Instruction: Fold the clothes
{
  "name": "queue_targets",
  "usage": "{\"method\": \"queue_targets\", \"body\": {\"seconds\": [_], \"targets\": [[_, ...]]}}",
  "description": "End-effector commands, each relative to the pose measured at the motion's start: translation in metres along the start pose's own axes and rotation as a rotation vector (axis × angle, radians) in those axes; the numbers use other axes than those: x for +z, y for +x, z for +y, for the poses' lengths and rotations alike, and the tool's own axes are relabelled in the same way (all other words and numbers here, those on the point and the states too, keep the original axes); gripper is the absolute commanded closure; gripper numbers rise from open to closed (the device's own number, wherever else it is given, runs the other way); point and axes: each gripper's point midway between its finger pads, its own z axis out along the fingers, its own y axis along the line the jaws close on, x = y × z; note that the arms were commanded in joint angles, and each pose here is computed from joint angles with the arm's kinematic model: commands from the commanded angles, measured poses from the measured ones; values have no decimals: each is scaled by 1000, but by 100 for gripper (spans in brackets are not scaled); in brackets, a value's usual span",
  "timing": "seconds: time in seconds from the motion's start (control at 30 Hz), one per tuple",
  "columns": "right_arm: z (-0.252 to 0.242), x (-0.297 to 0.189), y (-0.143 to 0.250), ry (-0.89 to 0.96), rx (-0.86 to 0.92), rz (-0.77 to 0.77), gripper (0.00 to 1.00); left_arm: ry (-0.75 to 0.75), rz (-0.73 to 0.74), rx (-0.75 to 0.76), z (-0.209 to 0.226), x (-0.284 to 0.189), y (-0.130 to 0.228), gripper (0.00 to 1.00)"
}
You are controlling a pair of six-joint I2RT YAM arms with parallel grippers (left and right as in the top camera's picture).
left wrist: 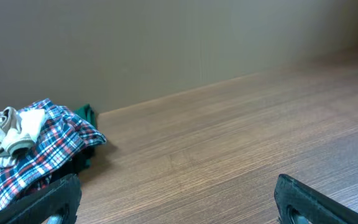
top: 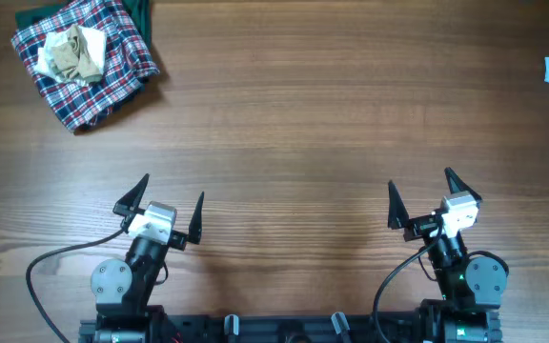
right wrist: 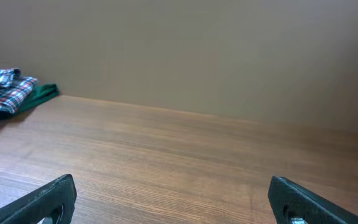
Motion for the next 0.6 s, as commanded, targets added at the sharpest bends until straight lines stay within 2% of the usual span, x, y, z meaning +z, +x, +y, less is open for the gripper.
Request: {"method": "queue_targets", "body": {"seconds": [0.0, 0.37, 0.5, 0.57], "targets": [[2, 0, -1, -8, -4, -5, 0, -16, 1, 2, 3, 0, 1, 0], [2, 0, -3, -8, -5, -13, 0, -16, 1, 2, 3, 0, 1, 0], [21, -2, -14, -123, 124, -53, 0, -16, 1, 2, 3, 0, 1, 0], [23, -4, -37, -151, 214, -134, 0, -16, 1, 2, 3, 0, 1, 0]]}}
